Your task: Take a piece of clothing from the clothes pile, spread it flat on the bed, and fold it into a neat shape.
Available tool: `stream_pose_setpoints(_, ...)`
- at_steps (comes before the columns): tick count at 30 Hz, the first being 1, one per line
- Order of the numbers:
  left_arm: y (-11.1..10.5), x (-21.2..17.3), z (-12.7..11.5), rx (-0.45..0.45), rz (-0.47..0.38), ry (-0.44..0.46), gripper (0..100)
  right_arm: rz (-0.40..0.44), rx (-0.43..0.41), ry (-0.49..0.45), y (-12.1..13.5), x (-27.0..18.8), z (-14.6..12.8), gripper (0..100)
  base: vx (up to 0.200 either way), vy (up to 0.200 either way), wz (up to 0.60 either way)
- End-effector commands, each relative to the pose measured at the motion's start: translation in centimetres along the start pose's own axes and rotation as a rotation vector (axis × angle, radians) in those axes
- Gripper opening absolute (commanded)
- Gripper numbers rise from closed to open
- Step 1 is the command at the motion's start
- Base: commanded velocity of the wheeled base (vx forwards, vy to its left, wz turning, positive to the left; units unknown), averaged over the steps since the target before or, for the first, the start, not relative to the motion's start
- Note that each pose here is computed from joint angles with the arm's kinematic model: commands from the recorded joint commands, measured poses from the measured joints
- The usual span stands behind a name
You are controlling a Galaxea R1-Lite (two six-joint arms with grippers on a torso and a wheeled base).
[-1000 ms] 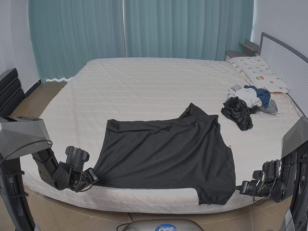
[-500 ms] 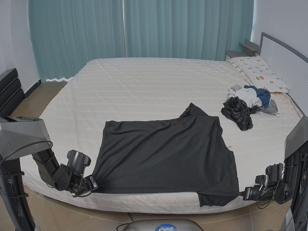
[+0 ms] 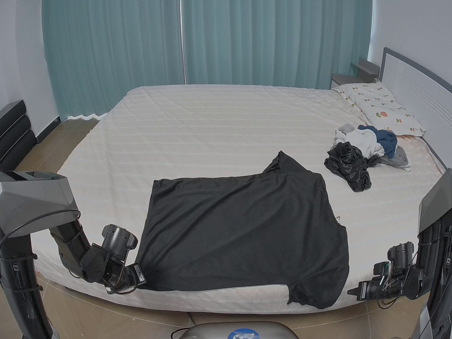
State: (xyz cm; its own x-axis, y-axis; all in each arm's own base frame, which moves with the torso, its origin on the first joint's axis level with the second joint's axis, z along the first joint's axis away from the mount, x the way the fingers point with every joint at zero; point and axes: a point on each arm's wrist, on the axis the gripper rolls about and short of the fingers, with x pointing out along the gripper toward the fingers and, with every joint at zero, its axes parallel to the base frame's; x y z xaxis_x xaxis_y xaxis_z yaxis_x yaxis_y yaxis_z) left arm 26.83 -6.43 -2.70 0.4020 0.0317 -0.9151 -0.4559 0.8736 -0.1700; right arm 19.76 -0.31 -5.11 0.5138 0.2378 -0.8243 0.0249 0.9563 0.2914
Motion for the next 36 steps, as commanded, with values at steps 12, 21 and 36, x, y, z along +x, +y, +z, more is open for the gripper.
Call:
stream_pose_setpoints(12,0.4,-2.8,3.2,-0.095,-0.138,-0.063,100,0.127,0.163,-0.285,-0.5,-0.3,4.6,100,0.000,0.000,0.00)
stream_pose_setpoints(21,0.5,-2.8,5.2,-0.212,-0.240,-0.035,100,0.136,0.244,-0.353,-0.7,5.0,7.8,100,0.000,0.000,0.00)
stream_pose_setpoints(36,1.0,-1.8,5.5,-0.229,-0.226,-0.019,100,0.129,0.283,-0.365,-1.1,6.0,7.8,0,0.000,0.000,0.00)
